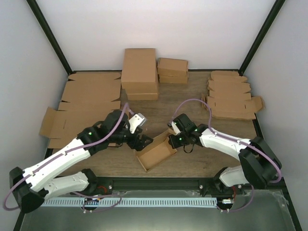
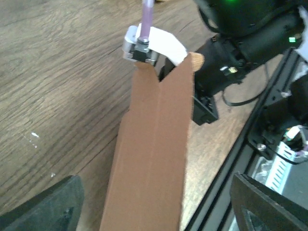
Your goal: Fold the paper box
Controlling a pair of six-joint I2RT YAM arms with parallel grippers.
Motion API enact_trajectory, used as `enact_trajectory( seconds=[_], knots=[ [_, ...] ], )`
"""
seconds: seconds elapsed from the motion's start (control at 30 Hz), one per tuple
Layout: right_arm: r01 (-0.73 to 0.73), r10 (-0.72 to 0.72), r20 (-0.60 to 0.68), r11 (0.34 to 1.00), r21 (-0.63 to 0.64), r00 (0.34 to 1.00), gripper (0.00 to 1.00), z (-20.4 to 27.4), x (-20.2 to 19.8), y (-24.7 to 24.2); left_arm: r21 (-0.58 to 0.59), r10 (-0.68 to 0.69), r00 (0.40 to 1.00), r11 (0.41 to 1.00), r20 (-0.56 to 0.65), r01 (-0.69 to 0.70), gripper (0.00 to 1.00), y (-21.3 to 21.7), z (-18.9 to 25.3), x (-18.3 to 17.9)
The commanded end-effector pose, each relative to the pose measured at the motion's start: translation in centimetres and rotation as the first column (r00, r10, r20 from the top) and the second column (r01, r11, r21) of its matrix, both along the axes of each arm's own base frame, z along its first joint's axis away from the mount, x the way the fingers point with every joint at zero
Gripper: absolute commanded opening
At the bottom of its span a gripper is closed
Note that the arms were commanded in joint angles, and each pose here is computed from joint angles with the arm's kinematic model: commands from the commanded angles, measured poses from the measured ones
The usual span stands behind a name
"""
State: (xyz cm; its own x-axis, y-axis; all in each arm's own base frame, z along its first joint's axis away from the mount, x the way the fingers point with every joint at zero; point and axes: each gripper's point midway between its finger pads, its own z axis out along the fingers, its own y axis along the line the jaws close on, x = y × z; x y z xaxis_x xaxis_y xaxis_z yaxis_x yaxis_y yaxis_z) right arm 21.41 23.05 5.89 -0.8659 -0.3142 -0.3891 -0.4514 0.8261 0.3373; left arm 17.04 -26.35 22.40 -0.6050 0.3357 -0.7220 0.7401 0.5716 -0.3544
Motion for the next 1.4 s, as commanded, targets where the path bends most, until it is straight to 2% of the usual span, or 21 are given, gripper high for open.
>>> enact_trajectory(
  seconds=[0.0, 0.2, 0.4, 0.53, 0.73, 0.87, 0.93, 1.03, 1.13, 1.23, 1.37],
  knots=[
    [-0.020, 0.019, 0.043, 0.999, 0.036, 0.999, 0.01, 1.4, 1.4, 1.2, 0.095, -0.015, 0.997, 0.995, 0.074, 0.007, 0.82, -0.5, -0.5, 1.5],
    [-0.020, 0.019, 0.041, 0.999, 0.025, 0.999, 0.02, 0.8, 1.5, 1.1, 0.180, -0.028, 0.999, 0.983, 0.026, 0.023, 0.68, -1.2, -3.0, 2.0],
    [-0.012, 0.011, 0.051, 1.000, 0.017, 0.999, 0.07, 0.5, 1.5, 0.8, 0.213, 0.019, 1.000, 0.977, 0.024, -0.024, 0.40, -0.7, -3.9, 2.7],
    [0.004, -0.005, 0.049, 1.000, 0.025, 0.999, 0.08, 0.4, 1.4, 0.7, 0.203, 0.063, 0.998, 0.977, -0.011, -0.060, 0.25, -0.4, -4.2, 3.0],
    [0.032, -0.034, 0.048, 0.999, 0.028, 0.998, 0.12, 0.1, 1.4, 0.4, 0.112, 0.065, 0.994, 0.992, -0.084, -0.056, 0.13, -0.8, -3.4, 2.7],
    [0.068, -0.070, 0.067, 0.997, 0.039, 0.995, 0.19, 0.3, 1.5, 0.0, 0.056, 0.046, 0.990, 0.998, -0.131, -0.039, 0.09, -1.0, -3.1, 2.3],
    [0.083, -0.088, 0.085, 0.995, 0.057, 0.992, 0.25, 0.7, 1.5, -0.2, 0.047, 0.036, 0.989, 0.998, -0.146, -0.029, 0.08, -1.1, -3.3, 2.2],
    [0.103, -0.113, 0.119, 0.991, 0.090, 0.986, 0.27, 1.6, 1.6, -0.4, 0.052, 0.027, 0.986, 0.998, -0.164, -0.018, 0.06, -1.2, -3.8, 2.1],
    [0.115, -0.131, 0.136, 0.986, 0.117, 0.982, 0.35, 2.1, 1.5, -0.7, 0.057, 0.031, 0.984, 0.998, -0.175, -0.021, 0.04, -1.2, -4.2, 2.4],
    [0.073, -0.088, 0.151, 0.992, 0.105, 0.985, 0.34, 2.0, 0.8, -0.4, 0.056, 0.029, 0.984, 0.998, -0.176, -0.019, 0.04, -1.2, -4.2, 2.5],
    [0.043, -0.043, 0.185, 0.999, 0.003, 0.982, 0.32, 0.9, 0.0, -0.4, 0.055, 0.035, 0.984, 0.998, -0.173, -0.026, 0.04, -1.2, -4.0, 2.9]
  ],
)
